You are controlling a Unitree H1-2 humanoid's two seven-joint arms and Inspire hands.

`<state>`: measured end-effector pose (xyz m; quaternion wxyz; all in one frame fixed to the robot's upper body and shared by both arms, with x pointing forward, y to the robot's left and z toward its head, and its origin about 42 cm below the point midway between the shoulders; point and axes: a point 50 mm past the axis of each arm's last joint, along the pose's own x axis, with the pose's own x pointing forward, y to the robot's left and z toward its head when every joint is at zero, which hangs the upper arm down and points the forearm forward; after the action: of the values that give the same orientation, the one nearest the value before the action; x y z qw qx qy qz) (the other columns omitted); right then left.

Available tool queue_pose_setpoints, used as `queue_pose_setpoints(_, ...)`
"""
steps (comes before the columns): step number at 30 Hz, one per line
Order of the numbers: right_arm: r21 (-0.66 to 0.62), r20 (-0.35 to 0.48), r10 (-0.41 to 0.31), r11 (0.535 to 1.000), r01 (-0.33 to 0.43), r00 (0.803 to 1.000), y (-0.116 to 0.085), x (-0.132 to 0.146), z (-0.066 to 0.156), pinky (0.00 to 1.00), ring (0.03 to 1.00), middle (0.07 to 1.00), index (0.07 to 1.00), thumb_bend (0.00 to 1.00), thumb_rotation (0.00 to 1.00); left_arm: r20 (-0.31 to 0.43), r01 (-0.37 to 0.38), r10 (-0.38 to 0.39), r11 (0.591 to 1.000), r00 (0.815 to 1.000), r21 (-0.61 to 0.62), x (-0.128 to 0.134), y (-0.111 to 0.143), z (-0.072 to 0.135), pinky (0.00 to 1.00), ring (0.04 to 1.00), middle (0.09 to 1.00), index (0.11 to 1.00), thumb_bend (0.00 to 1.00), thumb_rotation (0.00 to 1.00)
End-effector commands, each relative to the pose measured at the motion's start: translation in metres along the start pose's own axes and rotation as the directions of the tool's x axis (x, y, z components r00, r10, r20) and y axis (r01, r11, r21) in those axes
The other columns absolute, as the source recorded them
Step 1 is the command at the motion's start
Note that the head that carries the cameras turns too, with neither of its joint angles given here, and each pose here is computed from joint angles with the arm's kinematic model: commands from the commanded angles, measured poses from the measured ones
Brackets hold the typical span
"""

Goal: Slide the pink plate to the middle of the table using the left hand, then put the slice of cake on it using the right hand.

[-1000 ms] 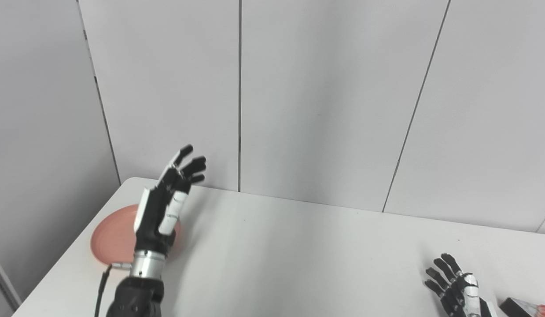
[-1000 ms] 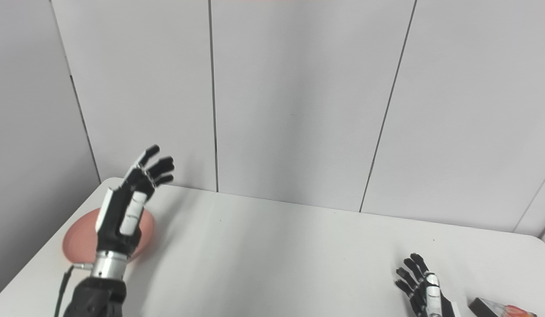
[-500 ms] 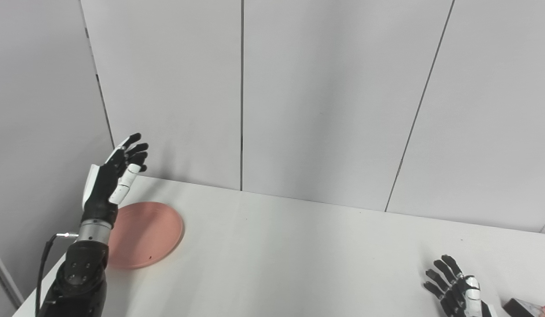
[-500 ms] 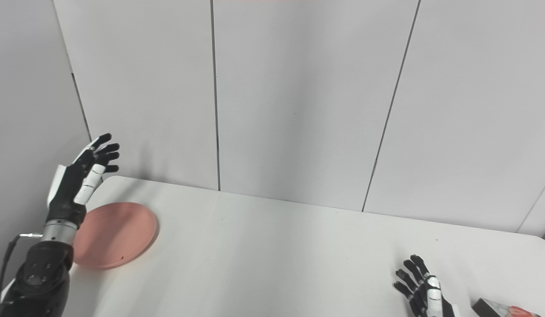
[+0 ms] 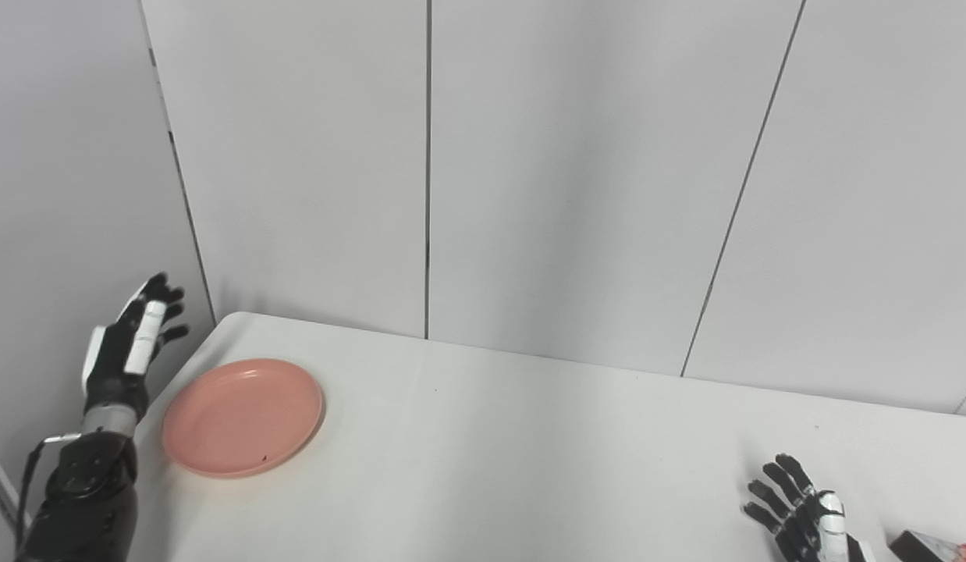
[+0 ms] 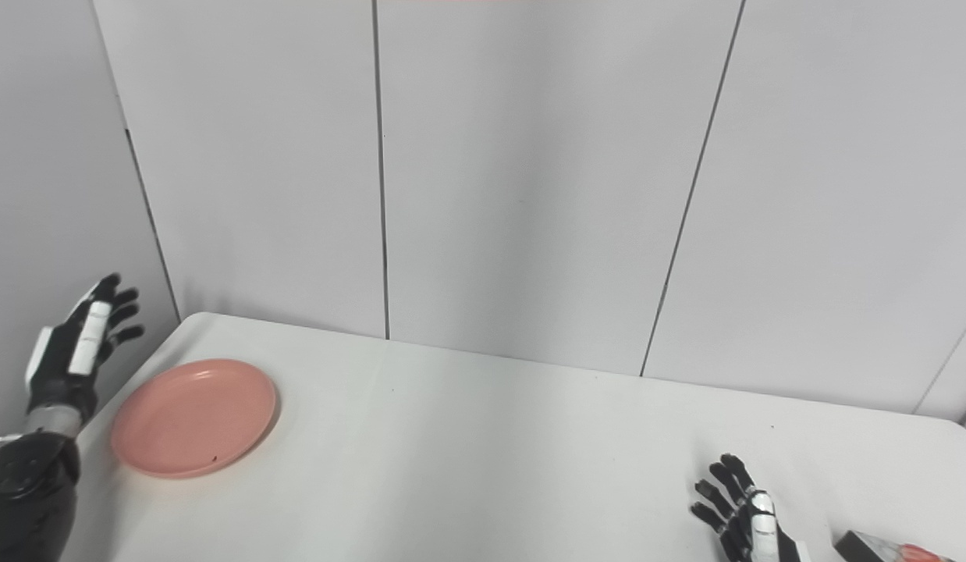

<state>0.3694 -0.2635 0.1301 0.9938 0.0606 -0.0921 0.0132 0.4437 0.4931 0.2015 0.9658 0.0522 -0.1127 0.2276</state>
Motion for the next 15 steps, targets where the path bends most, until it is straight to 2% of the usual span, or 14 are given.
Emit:
queue_pose_setpoints(1, 0.019, -0.059, -0.009, 1.000, 0.010, 0.998, 0.000, -0.019, -0.021, 0.79, 0.833, 0.885, 0.881, 0.78, 1.00, 0.094, -0.004, 0.006, 1.000, 0.996, -0.020, 0.016, 0.005, 0.024, 0.77, 0.864, 0.854, 0.899, 0.86, 0.86)
queue_pose_setpoints(6, 0.025, -0.062, -0.007, 1.000, 0.009, 0.998, 0.000, -0.020, -0.019, 0.80, 0.835, 0.890, 0.880, 0.77, 1.00, 0.037, -0.006, 0.009, 0.997, 0.999, -0.082, 0.008, -0.002, 0.006, 0.75, 0.844, 0.833, 0.887, 0.86, 0.82)
queue_pose_setpoints(12, 0.031, -0.065, -0.007, 0.999, 0.009, 0.998, 0.001, -0.020, -0.018, 0.80, 0.832, 0.890, 0.877, 0.76, 1.00, 0.030, 0.012, -0.010, 0.999, 0.999, -0.050, 0.005, -0.008, 0.004, 0.74, 0.836, 0.833, 0.874, 0.87, 0.83)
queue_pose_setpoints(15, 0.030, -0.065, -0.010, 0.999, 0.012, 0.998, 0.002, -0.020, -0.017, 0.79, 0.826, 0.885, 0.881, 0.77, 1.00, 0.021, 0.019, -0.018, 0.999, 1.000, -0.043, 0.003, -0.009, 0.002, 0.72, 0.816, 0.838, 0.884, 0.81, 0.85)
